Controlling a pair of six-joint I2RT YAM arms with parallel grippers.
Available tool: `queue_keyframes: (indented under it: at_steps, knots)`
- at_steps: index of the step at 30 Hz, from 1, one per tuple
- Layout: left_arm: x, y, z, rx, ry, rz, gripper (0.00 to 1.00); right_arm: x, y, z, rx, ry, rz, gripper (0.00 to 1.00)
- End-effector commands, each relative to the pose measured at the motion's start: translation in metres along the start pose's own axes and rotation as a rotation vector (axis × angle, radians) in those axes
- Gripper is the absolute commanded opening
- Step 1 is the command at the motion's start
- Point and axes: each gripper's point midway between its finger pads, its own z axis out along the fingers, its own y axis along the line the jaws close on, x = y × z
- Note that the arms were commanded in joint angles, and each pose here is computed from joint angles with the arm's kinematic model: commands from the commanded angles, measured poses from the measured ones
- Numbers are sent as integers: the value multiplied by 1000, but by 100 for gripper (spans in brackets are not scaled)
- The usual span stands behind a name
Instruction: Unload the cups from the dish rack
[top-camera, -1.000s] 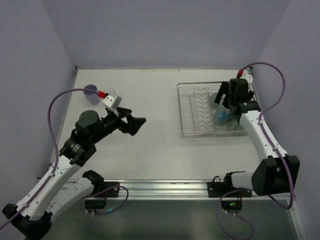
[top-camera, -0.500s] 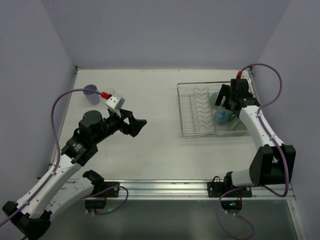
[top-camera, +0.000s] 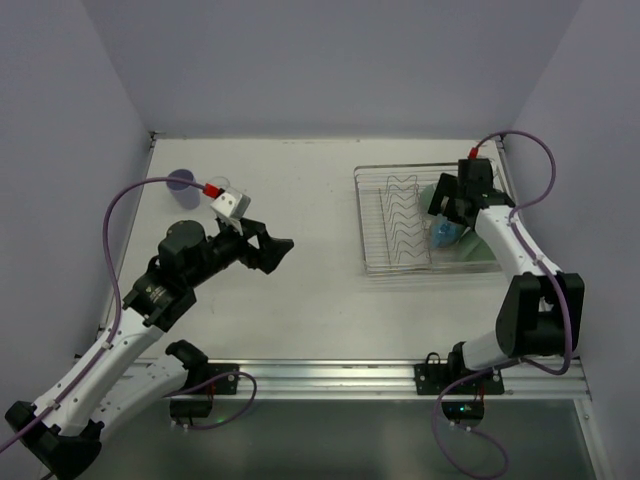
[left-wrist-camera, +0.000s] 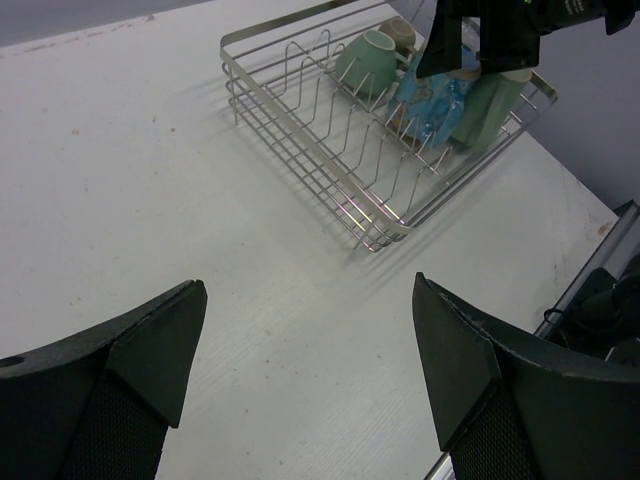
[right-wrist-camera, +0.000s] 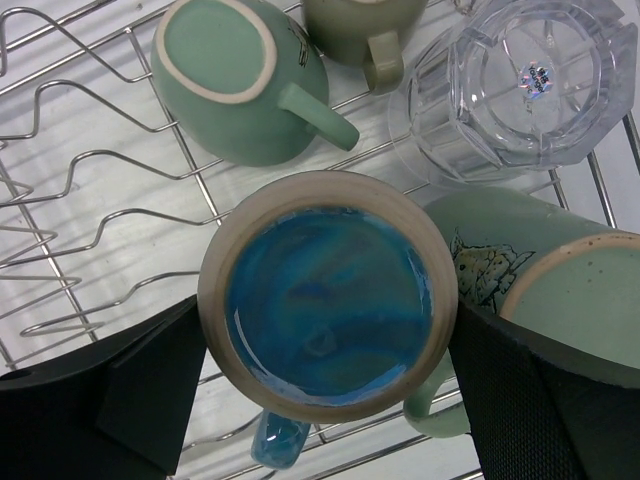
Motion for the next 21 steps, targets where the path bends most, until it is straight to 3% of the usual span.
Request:
queue_keyframes:
  at_steps: [1,17,21]
  knots:
    - [-7,-4,1,20,-26,23,89,-16,3,-1,-11,-42,0,99]
    - [-5,-3,4,17,-15,22,88,-24,6,16,12,-62,1,98]
    - [-5,-2,5,16,-15,20,86,-32,7,9,-4,-100,13,80]
